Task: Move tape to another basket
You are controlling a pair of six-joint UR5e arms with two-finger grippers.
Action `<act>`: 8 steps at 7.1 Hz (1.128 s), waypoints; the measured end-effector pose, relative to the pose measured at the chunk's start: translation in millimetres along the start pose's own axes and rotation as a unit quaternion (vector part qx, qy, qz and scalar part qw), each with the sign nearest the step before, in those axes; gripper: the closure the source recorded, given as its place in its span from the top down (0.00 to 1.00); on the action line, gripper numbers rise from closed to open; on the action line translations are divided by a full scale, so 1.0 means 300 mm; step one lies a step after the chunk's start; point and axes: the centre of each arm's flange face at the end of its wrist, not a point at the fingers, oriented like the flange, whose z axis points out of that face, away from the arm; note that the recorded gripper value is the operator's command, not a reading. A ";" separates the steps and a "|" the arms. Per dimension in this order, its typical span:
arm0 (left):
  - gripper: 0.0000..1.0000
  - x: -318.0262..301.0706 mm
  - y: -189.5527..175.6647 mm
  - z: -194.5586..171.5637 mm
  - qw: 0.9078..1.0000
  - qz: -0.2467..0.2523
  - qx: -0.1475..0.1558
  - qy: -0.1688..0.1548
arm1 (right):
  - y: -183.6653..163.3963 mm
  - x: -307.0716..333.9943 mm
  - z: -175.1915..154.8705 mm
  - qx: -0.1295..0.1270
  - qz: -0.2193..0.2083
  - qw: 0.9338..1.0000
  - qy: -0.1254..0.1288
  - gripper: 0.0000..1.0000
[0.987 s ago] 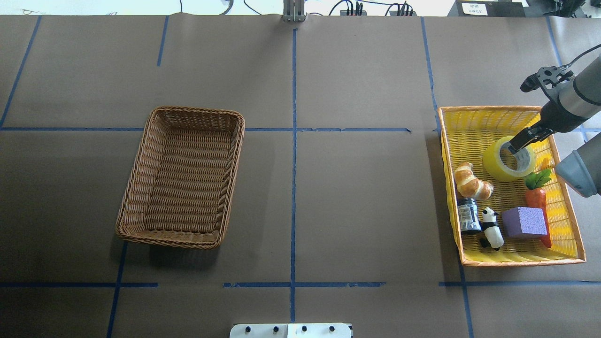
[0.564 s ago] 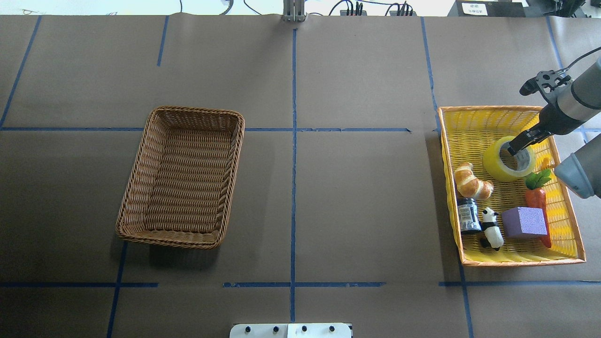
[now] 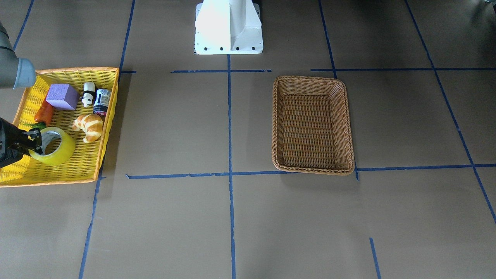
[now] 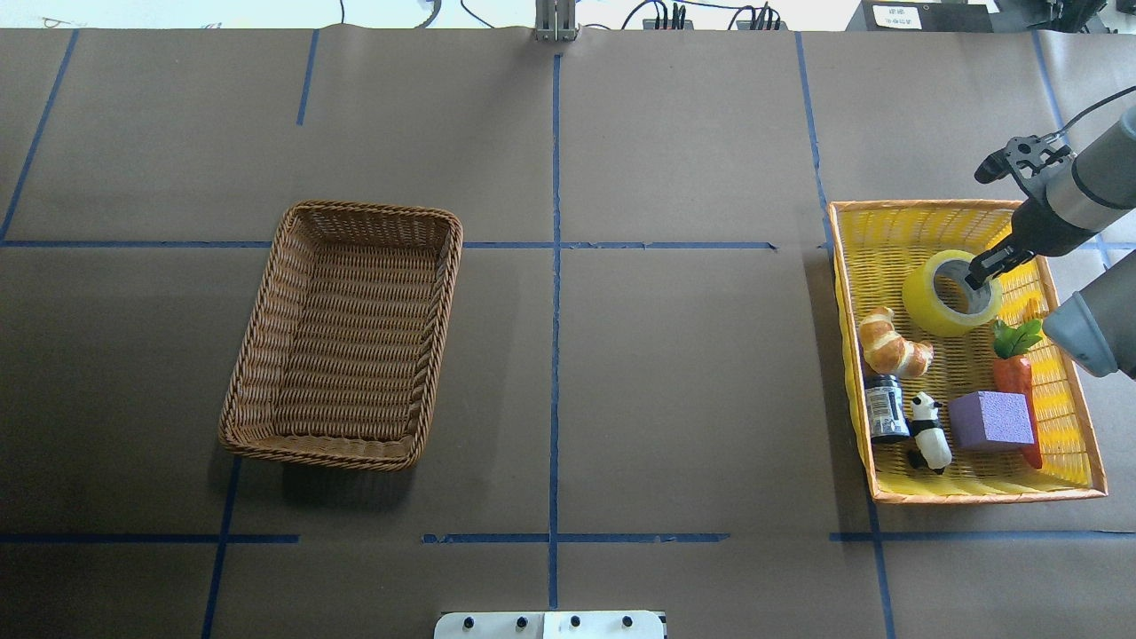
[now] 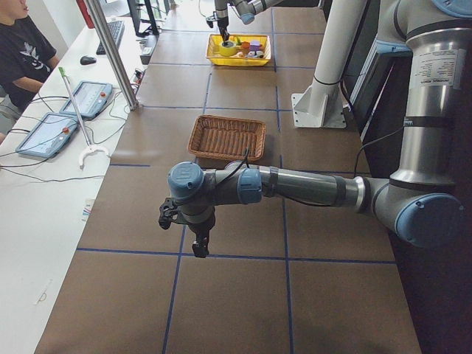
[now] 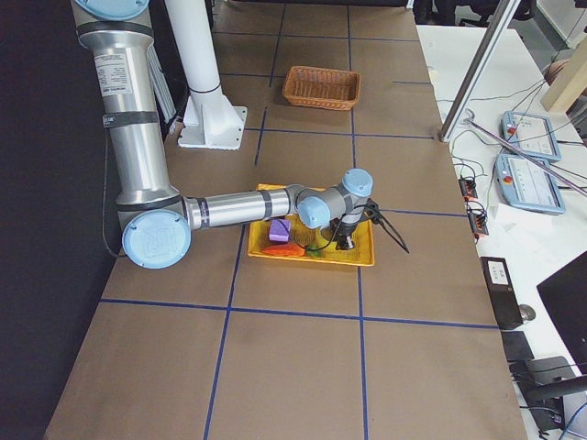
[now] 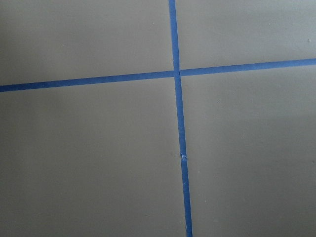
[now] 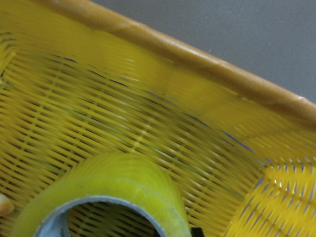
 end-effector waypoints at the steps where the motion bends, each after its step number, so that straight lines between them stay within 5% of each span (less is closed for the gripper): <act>1: 1.00 0.030 -0.005 -0.030 1.000 0.008 0.009 -0.001 | -0.035 -0.040 -0.075 0.018 0.005 1.000 -0.017 0.00; 4: 1.00 0.289 -0.050 -0.217 0.996 0.056 0.069 0.002 | -0.079 -0.215 -0.309 0.055 0.104 0.988 -0.100 0.00; 8: 1.00 0.867 -0.085 -0.277 0.986 0.036 0.138 0.085 | -0.061 -0.623 -0.495 0.080 0.186 0.962 -0.184 0.00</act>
